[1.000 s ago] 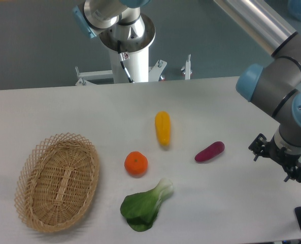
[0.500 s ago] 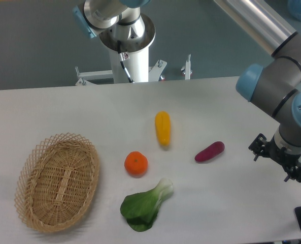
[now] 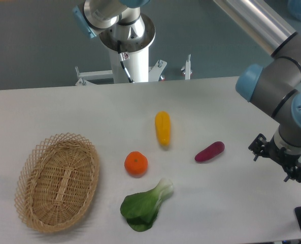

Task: Pick up the green vegetable from the table

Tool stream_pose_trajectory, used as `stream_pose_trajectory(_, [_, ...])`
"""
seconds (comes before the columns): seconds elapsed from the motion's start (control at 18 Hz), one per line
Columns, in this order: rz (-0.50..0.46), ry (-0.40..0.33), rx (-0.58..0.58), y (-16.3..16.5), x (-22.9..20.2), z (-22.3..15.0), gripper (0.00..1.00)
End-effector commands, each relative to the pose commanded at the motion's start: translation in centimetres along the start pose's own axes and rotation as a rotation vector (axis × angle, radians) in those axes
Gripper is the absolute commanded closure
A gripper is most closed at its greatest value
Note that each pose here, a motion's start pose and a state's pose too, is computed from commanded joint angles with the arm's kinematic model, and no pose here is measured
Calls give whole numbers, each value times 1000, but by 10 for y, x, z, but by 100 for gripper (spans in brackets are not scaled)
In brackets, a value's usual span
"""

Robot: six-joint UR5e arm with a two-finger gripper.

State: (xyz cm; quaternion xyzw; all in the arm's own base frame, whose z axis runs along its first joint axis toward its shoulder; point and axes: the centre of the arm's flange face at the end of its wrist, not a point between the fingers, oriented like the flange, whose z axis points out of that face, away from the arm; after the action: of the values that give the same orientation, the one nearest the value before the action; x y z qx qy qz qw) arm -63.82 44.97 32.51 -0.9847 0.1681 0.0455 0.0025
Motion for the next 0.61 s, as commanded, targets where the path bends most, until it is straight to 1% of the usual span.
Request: stream_pose_trajectory(0.61, [0, -4, 2, 0, 0, -1, 0])
